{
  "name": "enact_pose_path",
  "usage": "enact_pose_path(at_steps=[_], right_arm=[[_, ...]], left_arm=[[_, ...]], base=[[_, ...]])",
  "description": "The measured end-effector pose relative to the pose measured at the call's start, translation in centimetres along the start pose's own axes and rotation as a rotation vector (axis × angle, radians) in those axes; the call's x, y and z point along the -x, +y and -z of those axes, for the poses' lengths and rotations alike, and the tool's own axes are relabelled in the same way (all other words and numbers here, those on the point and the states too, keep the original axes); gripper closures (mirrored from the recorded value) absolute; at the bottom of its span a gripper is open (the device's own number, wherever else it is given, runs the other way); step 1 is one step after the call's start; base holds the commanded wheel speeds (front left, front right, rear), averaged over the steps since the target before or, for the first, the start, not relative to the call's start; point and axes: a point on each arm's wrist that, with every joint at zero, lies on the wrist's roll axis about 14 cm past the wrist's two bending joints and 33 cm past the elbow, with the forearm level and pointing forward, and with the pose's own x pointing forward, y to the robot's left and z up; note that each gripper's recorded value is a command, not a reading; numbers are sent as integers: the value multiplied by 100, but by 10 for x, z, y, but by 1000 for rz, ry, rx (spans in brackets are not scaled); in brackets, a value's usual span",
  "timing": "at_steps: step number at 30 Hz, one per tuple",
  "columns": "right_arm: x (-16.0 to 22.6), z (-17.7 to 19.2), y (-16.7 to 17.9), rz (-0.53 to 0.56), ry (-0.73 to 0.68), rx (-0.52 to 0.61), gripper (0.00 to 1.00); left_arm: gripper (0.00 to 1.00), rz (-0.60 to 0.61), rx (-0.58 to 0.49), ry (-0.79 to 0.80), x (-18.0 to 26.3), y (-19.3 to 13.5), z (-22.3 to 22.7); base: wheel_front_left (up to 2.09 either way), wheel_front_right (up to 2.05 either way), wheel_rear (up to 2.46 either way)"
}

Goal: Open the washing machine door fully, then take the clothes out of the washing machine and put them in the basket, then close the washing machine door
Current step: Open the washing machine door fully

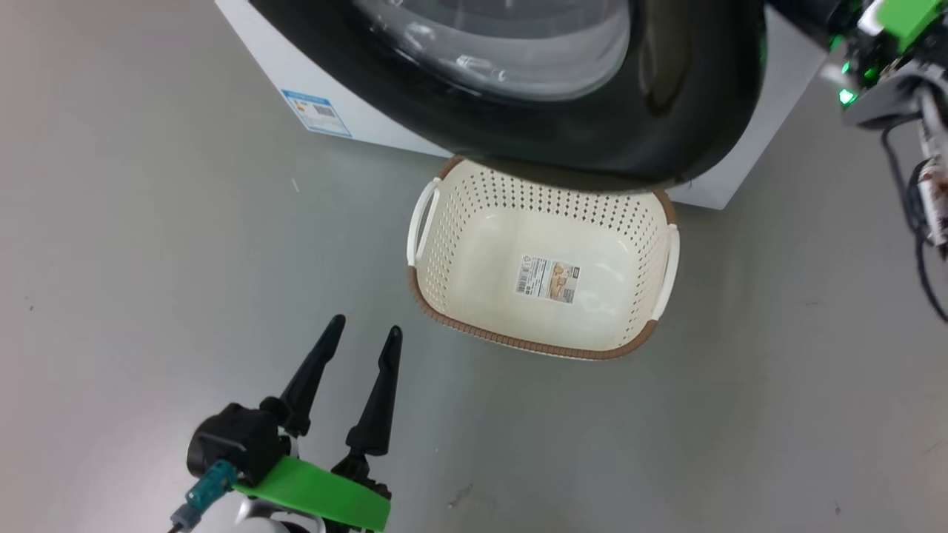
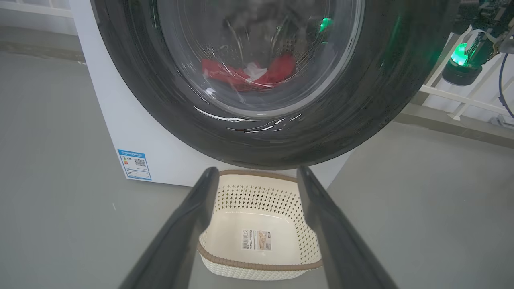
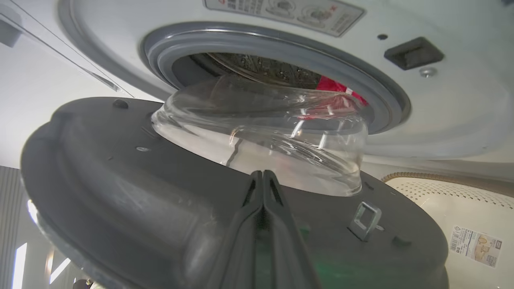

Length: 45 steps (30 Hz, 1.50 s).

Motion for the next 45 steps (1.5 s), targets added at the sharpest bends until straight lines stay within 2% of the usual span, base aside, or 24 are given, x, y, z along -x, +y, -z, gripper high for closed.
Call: enact_pose_path(at_steps=[25,36,37,39,41,42,43,44,45], right_arm=[[27,108,33,-97,235,40,100],[31,107,42,-115,180,81,100],[31,105,43,-119,164,85,89],[33,105,43,-120,155,88,87],[34,103,41,-105,130,99,63],[35,102,40,-101,123,105,60],[36,99,41,-100,101,111,52],[37,95,41,-94,76,120,18],[39,91,40,-85,60,133,5]], left_arm=[[0,24,8,-37,24,-12,-11],[0,31,10,-48,24,-14,-15],[0,31,10,-49,24,-14,-15],[0,32,10,-50,24,-15,-15],[0,33,11,-53,24,-15,-16],[0,34,11,-55,23,-15,-17],[0,35,11,-56,23,-16,-17],[0,36,11,-57,23,-16,-18],[0,38,12,-59,23,-16,-18]], base=[[0,0,0],[0,0,0],[0,0,0],[0,0,0],[0,0,0],[0,0,0],[0,0,0],[0,0,0],[0,0,0]])
